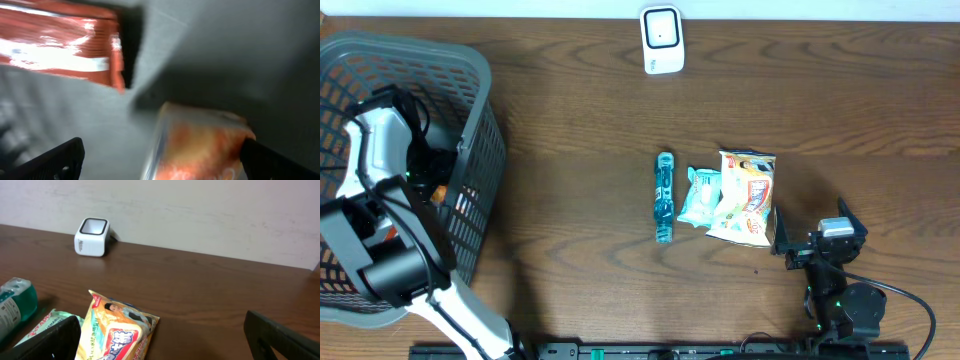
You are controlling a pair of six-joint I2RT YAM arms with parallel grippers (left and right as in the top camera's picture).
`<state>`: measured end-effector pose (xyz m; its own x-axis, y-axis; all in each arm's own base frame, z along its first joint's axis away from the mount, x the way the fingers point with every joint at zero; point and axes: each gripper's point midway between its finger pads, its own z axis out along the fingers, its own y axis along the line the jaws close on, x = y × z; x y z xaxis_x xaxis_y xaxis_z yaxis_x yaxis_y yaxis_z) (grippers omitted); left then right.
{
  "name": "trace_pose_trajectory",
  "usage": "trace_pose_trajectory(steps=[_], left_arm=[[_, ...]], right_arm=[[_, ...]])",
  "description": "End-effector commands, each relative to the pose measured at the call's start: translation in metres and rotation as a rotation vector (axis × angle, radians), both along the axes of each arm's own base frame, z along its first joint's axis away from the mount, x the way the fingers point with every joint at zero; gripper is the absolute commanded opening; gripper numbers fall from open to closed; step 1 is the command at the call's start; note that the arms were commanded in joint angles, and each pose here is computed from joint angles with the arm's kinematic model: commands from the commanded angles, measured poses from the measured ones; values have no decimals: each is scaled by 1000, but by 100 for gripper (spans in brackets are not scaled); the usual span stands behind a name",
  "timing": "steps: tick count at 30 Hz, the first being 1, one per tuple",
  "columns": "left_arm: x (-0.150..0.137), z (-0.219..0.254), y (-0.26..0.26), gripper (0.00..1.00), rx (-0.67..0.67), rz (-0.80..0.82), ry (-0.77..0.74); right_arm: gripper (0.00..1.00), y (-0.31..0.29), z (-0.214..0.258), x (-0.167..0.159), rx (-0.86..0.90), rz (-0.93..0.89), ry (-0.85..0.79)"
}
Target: Scan the item barcode
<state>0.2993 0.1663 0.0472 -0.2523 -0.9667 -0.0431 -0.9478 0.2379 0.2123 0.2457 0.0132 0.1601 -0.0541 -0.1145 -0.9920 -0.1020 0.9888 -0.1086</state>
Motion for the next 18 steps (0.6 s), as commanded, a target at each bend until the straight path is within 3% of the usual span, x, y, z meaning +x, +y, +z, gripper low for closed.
trace_pose_trajectory(steps=[1,13,18], left_arm=[[-1,-18,-5,100,-46,13,30],[-12,-44,-11,99,-57,14,46],[-17,-50,-14,66,-63,14,59]], right_arm=[[99,1,-1,0,-11,6,-1],[99,1,-1,0,-11,6,-1],[99,2,-1,0,-11,7,-1]])
